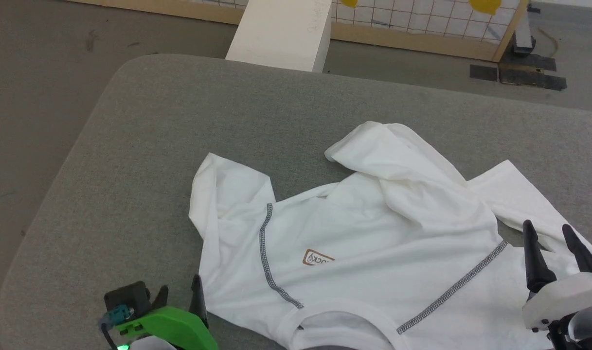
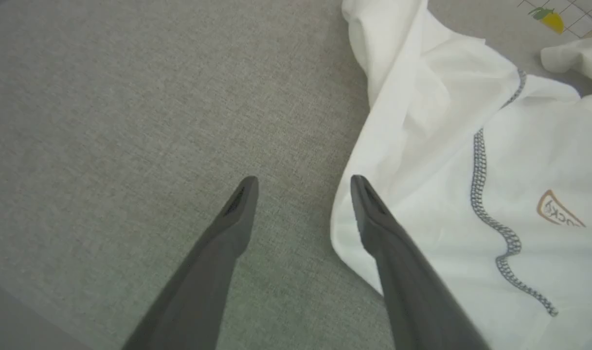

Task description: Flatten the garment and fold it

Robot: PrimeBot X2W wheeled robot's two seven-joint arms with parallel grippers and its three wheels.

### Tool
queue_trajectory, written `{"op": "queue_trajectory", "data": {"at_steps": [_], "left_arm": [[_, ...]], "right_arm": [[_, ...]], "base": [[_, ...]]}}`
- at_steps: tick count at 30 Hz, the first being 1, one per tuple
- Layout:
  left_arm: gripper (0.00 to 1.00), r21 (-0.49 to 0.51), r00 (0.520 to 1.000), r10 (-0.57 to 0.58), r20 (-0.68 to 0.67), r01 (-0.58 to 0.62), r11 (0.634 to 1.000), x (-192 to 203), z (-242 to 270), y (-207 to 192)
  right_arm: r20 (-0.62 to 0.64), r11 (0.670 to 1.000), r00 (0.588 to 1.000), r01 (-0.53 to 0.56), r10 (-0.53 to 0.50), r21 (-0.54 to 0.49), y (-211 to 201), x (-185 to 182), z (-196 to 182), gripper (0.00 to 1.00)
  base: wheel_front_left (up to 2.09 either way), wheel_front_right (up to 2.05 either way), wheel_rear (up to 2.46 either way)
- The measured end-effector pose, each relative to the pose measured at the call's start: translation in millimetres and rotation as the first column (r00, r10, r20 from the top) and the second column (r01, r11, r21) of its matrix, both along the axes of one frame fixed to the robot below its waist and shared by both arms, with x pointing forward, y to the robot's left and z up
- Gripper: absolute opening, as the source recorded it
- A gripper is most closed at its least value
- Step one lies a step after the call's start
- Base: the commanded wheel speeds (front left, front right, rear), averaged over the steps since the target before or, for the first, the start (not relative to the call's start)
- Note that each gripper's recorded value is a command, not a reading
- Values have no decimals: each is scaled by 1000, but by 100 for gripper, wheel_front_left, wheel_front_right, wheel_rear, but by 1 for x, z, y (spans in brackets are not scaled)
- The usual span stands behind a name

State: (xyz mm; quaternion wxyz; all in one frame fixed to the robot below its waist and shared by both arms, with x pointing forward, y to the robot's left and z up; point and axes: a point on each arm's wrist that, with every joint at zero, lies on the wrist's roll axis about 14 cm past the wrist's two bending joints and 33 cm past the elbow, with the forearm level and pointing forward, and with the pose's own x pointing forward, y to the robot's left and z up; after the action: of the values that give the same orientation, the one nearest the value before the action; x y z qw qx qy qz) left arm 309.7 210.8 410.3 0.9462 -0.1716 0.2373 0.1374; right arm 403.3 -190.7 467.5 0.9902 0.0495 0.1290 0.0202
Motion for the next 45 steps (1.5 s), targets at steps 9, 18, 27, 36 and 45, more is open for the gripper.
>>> {"op": "queue_trajectory", "data": {"at_steps": [9, 18, 27, 36, 45], "left_arm": [[100, 101, 963, -266, 28, 262, 960, 19, 6, -31], [100, 176, 946, -285, -155, 311, 934, 27, -14, -9], [0, 101, 887, -348, -302, 393, 914, 26, -35, -16], [0, 62, 884, -369, -287, 402, 914, 26, -32, -25], [0, 53, 888, -366, -278, 395, 917, 23, -31, -27]], "right_arm": [[26, 1000, 1000, 6, -6, -6, -3, -3, 11, 100], [15, 999, 999, 45, -45, 7, -16, -12, 9, 100], [-86, 1000, 996, 22, -22, -7, -12, -36, -8, 100], [-345, 981, 922, -193, 176, -16, 32, -102, -45, 100], [-403, 926, 872, -354, 277, -130, 47, -126, -71, 100]], "base": [[0, 0, 0], [0, 0, 0], [0, 0, 0], [0, 0, 0], [0, 0, 0]]}}
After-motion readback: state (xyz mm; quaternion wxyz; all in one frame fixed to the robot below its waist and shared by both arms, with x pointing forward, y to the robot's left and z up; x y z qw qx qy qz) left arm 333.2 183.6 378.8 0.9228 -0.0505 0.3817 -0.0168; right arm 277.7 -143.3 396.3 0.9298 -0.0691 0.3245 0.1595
